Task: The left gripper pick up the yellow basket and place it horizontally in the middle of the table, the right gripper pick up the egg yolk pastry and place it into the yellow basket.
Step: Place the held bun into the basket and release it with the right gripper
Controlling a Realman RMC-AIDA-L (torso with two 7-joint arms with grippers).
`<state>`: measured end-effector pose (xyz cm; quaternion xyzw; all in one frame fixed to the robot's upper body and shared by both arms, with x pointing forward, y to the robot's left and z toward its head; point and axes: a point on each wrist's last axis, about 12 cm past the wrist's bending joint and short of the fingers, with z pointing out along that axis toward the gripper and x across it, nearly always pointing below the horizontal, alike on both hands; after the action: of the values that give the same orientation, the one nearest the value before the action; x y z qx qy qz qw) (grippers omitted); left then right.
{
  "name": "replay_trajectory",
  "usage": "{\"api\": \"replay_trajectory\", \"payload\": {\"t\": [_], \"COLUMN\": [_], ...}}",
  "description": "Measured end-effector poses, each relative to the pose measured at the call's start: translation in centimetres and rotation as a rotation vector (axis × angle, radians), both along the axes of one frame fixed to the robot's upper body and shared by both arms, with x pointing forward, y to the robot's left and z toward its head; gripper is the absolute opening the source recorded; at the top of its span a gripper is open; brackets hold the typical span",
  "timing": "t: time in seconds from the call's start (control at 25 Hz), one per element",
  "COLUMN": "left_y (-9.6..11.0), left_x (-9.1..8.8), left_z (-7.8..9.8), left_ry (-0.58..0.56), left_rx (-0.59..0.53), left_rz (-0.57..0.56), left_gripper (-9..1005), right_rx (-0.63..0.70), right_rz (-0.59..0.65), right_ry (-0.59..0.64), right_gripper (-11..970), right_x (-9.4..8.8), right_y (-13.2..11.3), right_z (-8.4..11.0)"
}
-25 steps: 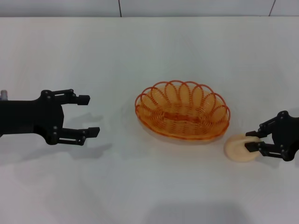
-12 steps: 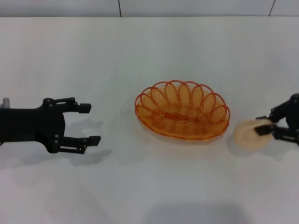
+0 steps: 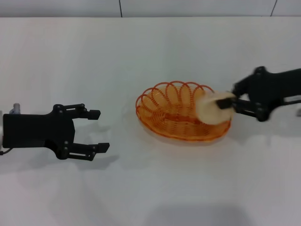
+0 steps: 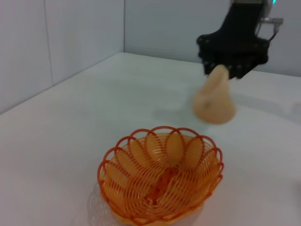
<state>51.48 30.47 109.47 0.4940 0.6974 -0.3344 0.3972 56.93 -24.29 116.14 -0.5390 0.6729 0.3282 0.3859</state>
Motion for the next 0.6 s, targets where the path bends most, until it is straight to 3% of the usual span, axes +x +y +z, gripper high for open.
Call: {"api": "replay_trajectory", "payload": {"t": [0.28,0.6], "left_y": [-0.3,-0.5], "left_x": [-0.1,0.1], "left_z": [-0.2,-0.2], "left_ry": [0.006,0.01], "left_rx": [0.001,-0.002], "left_rz": [-0.004,-0.005], "left_gripper": [865,864], "right_rx": [-0.026,0.015], "right_rz": [-0.059,-0.138], "right_ry": [-0.041,-0.063], "right_gripper": [53,76], "right_x": [1.2,1.7], "right_y": [4.0,5.5], "right_z": [-2.5,-3.9]}}
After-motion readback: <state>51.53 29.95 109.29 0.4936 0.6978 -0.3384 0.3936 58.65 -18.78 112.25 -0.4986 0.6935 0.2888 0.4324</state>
